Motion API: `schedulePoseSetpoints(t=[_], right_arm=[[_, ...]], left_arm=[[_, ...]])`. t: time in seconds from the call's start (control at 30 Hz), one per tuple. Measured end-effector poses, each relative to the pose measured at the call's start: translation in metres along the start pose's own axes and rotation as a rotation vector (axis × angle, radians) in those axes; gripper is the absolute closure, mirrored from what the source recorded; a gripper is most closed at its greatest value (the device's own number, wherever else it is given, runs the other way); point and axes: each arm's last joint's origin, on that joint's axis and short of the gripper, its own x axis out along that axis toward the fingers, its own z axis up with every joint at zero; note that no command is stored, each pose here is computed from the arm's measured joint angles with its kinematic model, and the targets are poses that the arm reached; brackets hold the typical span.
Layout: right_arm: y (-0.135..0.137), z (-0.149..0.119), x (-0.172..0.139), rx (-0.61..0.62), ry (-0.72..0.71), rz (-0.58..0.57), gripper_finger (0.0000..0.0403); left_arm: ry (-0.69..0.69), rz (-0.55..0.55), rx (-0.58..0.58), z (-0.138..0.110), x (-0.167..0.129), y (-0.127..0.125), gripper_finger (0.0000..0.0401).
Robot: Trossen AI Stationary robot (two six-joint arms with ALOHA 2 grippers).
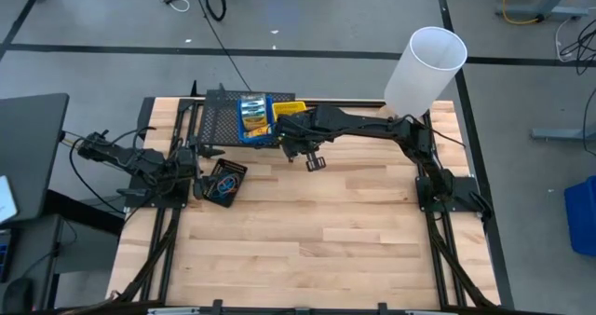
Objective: Pick & Place Office Desk Supplies
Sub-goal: Put the yellow bin on the shelf
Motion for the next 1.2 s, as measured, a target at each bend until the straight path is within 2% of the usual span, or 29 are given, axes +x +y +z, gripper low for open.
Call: schedulePoseSetpoints(t=[0.17,0.37,0.8,1.03,1.2], right_arm=[[0.000,0.000,0.000,-0.003,0.005,-0.002,0.0403],[-0.001,-0.002,0.000,-0.028,0.060,-0.071,0.0403],[0.010,0.013,-0.004,-0.154,-0.019,-0.102,0.0403],[0.008,0.014,-0.004,-0.147,-0.036,-0.107,0.0403],[0.004,0.008,-0.003,-0.108,0.019,-0.122,0.0403]], left_arm=[[0.000,0.000,-0.002,0.000,0.000,0.000,0.0066],[0.000,0.001,-0.002,0.000,0.000,0.000,0.0066],[0.000,0.001,-0.006,0.000,0.000,0.000,0.0066],[-0.001,0.001,-0.006,0.000,0.000,0.000,0.0066],[-0.001,0.001,-0.008,0.000,0.000,0.000,0.0066]])
